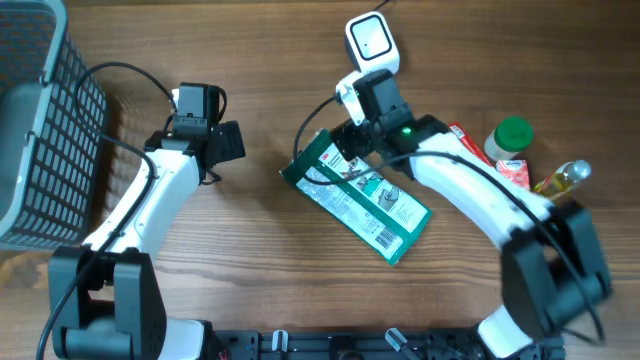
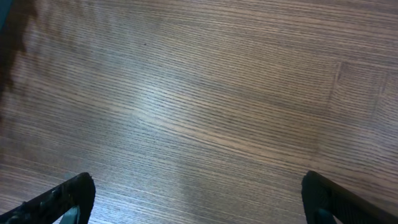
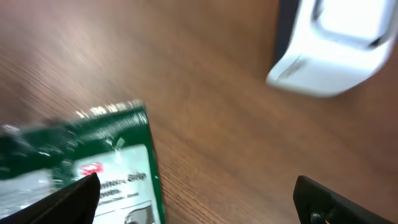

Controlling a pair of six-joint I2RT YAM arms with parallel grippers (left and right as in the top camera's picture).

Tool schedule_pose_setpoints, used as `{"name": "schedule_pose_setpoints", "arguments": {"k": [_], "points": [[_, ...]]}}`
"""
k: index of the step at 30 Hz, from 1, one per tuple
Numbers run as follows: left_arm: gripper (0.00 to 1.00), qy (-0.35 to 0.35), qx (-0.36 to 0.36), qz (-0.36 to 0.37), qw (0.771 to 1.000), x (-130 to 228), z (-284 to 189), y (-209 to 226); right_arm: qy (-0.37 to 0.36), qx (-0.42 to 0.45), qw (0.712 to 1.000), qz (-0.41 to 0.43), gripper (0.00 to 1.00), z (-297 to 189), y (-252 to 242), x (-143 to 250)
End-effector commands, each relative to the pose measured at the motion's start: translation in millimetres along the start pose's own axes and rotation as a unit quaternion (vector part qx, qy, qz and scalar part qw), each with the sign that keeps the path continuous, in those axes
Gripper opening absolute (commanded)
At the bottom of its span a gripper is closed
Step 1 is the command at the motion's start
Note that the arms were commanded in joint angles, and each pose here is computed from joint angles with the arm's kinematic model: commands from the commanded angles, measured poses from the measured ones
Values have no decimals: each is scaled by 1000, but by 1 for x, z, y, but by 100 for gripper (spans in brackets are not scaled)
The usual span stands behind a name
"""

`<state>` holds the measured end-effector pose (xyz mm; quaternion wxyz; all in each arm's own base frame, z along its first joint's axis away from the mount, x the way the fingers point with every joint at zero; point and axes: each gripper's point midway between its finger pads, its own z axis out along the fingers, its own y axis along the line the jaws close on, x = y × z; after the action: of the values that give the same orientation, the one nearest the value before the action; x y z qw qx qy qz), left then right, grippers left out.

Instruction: Scan the item barcode

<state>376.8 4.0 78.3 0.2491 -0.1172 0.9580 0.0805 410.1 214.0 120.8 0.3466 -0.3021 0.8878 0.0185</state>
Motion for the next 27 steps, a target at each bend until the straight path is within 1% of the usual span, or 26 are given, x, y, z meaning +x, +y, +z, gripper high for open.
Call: {"name": "schedule_pose_setpoints", "arguments": {"k": [1, 3, 5, 6, 8, 11, 13, 14, 17, 20, 24, 25, 27], "points": [[100, -2, -1, 1, 1000, -3, 0, 0, -115, 14, 993, 18, 100, -83, -14, -55], [100, -2, -1, 1, 1000, -3, 0, 0, -177, 24, 984, 23, 100, -135, -22, -76], [100, -2, -1, 1, 1000, -3, 0, 0, -230, 40, 972, 19, 100, -184, -30, -88], [100, -2, -1, 1, 1000, -3, 0, 0, -264, 51, 963, 7, 100, -216, -34, -93], [100, -2, -1, 1, 1000, -3, 0, 0, -329, 64, 942, 12, 100, -278, -41, -97], [100, -2, -1, 1, 1000, -3, 0, 0, -404, 79, 911, 19, 100, -350, -46, -90], [100, -2, -1, 1, 1000, -3, 0, 0, -432, 91, 897, 23, 100, -388, -49, -74], [100, -2, -1, 1, 1000, -3, 0, 0, -451, 112, 885, 19, 100, -415, -54, -59], [100, -2, 0, 1, 1000, -3, 0, 0, -456, 118, 881, 33, 100, -440, -55, -22], [100, -2, -1, 1, 1000, -3, 0, 0, -463, 127, 876, 54, 100, -445, -51, 19], [100, -2, -1, 1, 1000, -3, 0, 0, -489, 149, 858, 58, 100, -428, -40, 65], [100, -2, -1, 1, 1000, -3, 0, 0, -497, 156, 851, 65, 100, -423, -41, 70], [100, -2, -1, 1, 1000, -3, 0, 0, -529, 170, 828, 74, 100, -412, -44, 75]]}}
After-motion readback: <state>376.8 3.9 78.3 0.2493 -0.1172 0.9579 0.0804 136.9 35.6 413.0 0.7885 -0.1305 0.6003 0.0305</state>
